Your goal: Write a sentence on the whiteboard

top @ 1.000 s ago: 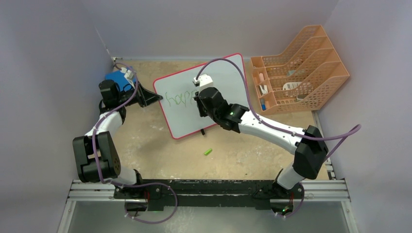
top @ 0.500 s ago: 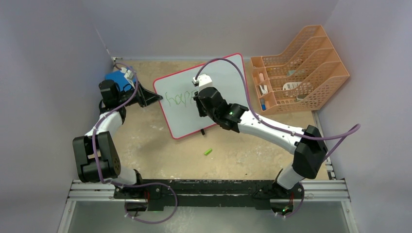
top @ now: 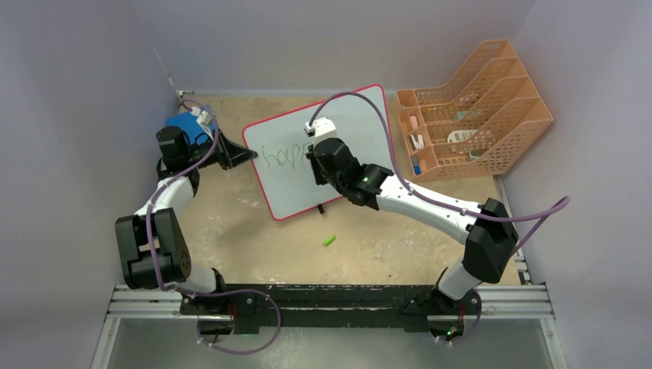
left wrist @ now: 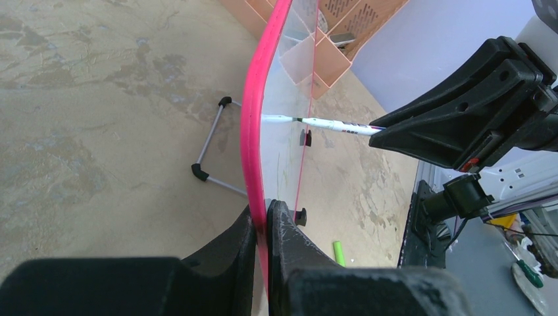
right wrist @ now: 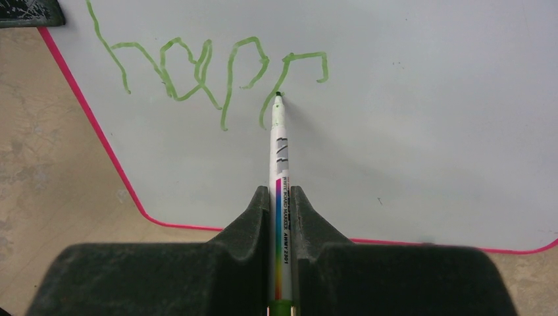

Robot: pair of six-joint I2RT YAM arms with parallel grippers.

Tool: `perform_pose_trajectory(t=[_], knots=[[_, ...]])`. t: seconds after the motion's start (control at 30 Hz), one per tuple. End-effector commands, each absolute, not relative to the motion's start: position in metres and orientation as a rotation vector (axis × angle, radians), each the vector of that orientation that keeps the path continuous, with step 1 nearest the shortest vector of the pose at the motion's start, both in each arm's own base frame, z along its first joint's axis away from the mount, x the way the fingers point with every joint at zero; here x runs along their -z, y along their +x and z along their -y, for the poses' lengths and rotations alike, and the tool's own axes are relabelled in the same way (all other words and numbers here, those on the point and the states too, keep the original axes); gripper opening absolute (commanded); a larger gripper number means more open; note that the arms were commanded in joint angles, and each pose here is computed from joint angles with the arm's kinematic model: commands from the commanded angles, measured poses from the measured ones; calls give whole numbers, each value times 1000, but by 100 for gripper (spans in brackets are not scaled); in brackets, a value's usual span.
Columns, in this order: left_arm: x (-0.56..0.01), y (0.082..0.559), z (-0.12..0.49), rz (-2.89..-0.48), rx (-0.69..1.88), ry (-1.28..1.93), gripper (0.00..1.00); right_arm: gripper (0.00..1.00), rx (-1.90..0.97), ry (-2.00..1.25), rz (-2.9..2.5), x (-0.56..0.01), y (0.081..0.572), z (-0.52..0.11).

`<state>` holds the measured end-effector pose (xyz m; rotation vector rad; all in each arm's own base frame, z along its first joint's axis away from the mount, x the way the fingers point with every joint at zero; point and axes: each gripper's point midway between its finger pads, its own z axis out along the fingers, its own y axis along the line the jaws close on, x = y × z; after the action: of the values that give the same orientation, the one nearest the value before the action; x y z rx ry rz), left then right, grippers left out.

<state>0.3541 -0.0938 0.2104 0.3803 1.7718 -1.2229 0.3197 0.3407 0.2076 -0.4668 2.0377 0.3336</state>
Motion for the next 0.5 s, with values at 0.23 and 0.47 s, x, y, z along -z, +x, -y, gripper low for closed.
perform_pose_trajectory(t=[0.23,0.47], knots=[[-224,352,100,-1723,1187,466,0,0,-279,-378,-2002,-227,338,-320],[-224,353,100,-1722,1185,467,0,0,-270,-367,-2001,-229,341,-315]])
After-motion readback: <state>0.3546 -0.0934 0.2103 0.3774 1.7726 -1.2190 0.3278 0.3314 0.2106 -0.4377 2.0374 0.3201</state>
